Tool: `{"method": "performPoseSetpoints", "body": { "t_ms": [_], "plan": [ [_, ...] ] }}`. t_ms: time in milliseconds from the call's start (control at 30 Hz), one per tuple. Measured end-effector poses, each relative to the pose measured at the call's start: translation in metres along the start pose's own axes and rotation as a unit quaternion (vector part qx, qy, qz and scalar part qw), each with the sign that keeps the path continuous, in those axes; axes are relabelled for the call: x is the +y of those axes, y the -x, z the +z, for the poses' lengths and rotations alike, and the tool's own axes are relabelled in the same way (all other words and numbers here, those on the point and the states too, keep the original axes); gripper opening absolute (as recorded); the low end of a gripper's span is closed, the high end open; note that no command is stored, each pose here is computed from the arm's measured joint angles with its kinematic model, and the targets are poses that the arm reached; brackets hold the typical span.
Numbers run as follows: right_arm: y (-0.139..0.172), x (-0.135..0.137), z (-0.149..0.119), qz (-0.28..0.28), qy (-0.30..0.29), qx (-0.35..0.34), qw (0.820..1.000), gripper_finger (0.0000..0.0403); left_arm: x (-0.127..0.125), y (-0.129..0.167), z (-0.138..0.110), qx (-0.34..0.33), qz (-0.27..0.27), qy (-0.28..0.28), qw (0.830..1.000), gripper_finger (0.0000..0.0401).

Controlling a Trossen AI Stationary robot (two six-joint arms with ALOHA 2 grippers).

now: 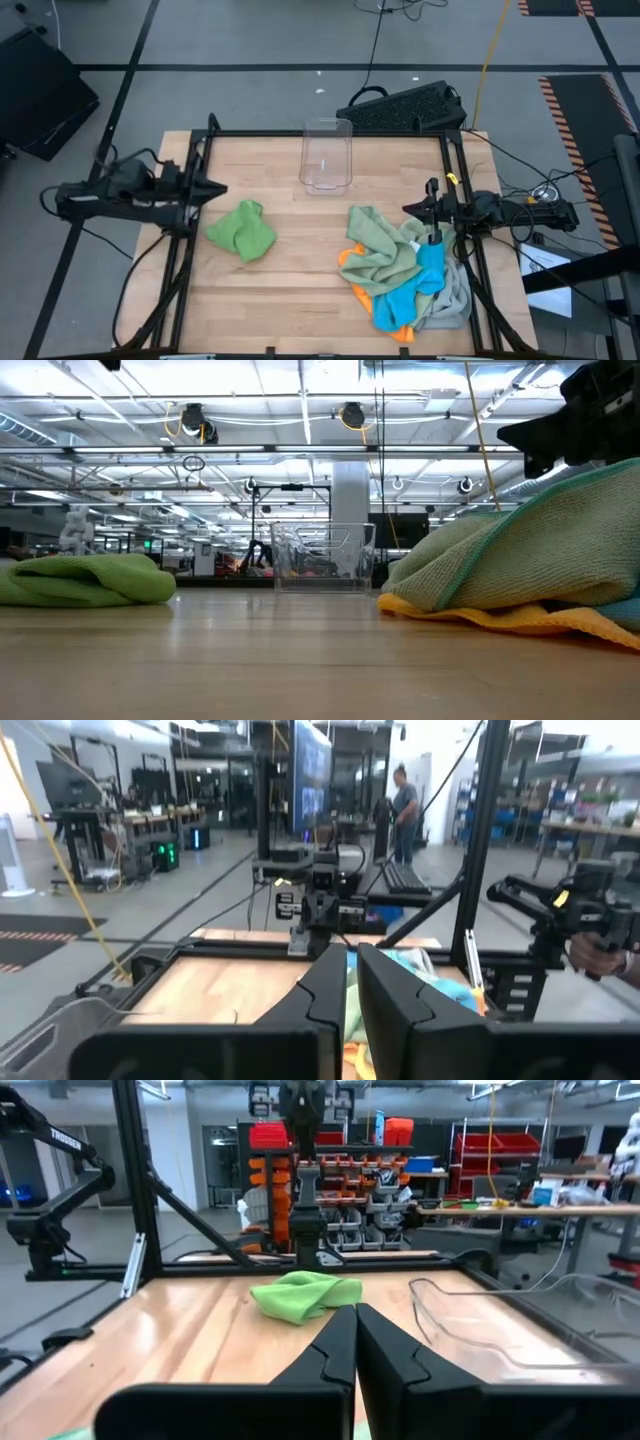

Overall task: Fold microfiber towels
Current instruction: Fold the left light green towel

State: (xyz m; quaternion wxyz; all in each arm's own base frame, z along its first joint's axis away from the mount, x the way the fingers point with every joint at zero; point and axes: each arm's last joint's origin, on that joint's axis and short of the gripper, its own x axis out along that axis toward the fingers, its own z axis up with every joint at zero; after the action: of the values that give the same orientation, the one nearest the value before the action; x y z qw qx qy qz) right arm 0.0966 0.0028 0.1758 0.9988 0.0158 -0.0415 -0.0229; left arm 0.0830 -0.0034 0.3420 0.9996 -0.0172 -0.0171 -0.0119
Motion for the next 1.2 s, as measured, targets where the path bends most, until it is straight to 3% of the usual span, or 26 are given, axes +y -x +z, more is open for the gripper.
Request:
{"method": "performPoseSetpoints", "body": {
  "t_ms": [300,567,767,1200],
  "plan": [
    [0.000,-0.001,0.000,-0.014,-0.050,0.000,0.999,0.0000,-0.002,-0.023,0.045,0.061,0.002,-0.004,0.998,0.0030],
    [-0.001,-0.001,-0.002,-0.028,-0.084,0.034,0.995,0.0000,-0.003,-0.053,0.051,0.132,0.004,-0.005,0.991,0.0030],
    [-0.004,-0.001,0.028,-0.046,-0.095,0.062,0.993,0.0000,-0.004,-0.073,0.043,0.164,0.002,-0.018,0.986,0.0030],
    [-0.029,0.004,0.134,-0.052,-0.065,0.126,0.989,0.0000,-0.007,-0.104,0.024,0.217,0.024,-0.046,0.975,0.0031]
  ]
}}
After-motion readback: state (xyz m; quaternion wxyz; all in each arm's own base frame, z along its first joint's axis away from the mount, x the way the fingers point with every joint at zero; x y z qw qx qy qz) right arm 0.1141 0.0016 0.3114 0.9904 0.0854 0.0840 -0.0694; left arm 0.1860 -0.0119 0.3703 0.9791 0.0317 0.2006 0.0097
